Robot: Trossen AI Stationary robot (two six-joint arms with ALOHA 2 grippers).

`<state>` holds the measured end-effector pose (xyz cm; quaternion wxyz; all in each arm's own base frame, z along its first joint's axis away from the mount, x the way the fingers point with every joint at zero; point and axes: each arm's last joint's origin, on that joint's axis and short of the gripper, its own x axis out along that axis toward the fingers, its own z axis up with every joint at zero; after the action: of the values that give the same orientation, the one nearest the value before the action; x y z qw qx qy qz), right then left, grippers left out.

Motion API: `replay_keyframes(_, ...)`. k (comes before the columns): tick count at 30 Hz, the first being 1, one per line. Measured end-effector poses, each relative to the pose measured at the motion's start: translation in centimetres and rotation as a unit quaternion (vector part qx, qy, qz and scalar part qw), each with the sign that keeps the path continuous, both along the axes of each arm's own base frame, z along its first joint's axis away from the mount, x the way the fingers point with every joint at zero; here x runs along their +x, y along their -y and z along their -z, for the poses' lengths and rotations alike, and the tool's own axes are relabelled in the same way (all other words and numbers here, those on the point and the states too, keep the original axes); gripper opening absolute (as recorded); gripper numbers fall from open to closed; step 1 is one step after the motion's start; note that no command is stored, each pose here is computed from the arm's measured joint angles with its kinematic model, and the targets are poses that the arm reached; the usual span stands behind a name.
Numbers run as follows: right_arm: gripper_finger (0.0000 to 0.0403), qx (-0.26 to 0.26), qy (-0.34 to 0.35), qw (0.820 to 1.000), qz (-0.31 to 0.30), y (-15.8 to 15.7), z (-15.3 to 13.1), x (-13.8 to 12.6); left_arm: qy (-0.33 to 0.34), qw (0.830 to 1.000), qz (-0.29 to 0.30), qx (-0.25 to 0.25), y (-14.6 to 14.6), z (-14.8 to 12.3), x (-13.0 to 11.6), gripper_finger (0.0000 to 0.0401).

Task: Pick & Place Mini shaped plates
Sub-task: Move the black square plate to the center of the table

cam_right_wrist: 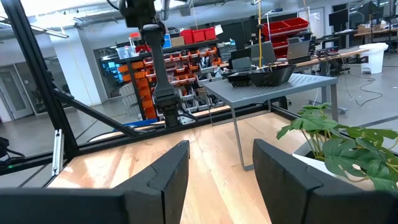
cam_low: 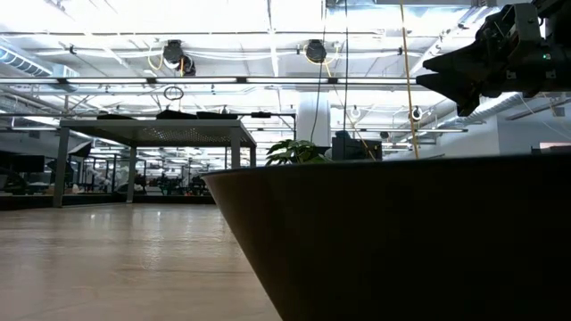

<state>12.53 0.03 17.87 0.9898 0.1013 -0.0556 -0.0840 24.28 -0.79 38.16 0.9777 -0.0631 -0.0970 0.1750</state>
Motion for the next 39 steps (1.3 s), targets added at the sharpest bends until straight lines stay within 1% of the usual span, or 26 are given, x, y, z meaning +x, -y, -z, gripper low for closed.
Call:
replay_keyframes(3, 0.0164, 0.0, 0.003, 1.0, 0.0, 0.0, 0.0, 0.0, 0.04, 0.999, 0.008, -0.009, 0.3, -0.7, -0.2, 0.0214)
replay_keyframes(5, 0.0164, 0.012, 0.009, 1.0, -0.001, 0.0, -0.1, 0.0, 0.052, 0.998, 0.014, -0.015, 0.5, -0.9, -0.2, 0.0214)
replay_keyframes(9, 0.0164, 0.088, 0.047, 0.995, -0.012, 0.0, -0.6, -0.1, 0.064, 0.996, 0.029, -0.045, 0.9, -0.9, -0.3, 0.0214)
replay_keyframes(11, 0.0164, 0.118, 0.07, 0.99, -0.017, 0.0, -0.9, -0.1, 0.069, 0.995, 0.038, -0.064, 1.2, -0.9, -0.3, 0.0214)
replay_keyframes(16, 0.0165, 0.15, 0.104, 0.983, -0.026, 0.0, -1.5, -0.3, 0.074, 0.992, 0.054, -0.083, 1.7, -0.9, -0.3, 0.0214)
replay_keyframes(22, 0.0164, 0.221, 0.156, 0.962, -0.047, 0.0, -2.2, -0.5, 0.073, 0.992, 0.067, -0.083, 2.3, -0.9, -0.4, 0.0214)
replay_keyframes(26, 0.0164, 0.27, 0.184, 0.943, -0.063, 0.0, -2.6, -0.6, 0.072, 0.991, 0.075, -0.084, 2.7, -0.9, -0.4, 0.0214)
replay_keyframes(30, 0.0164, 0.309, 0.207, 0.925, -0.078, 0.0, -3.0, -0.8, 0.072, 0.991, 0.08, -0.084, 3.0, -0.9, -0.5, 0.0214)
replay_keyframes(32, 0.0164, 0.324, 0.213, 0.918, -0.083, 0.0, -3.1, -0.8, 0.071, 0.99, 0.083, -0.084, 3.1, -0.9, -0.5, 0.0214)
replay_keyframes(39, 0.0164, 0.35, 0.216, 0.907, -0.09, 0.0, -3.0, -0.8, 0.071, 0.99, 0.088, -0.084, 3.4, -0.9, -0.5, 0.0214)
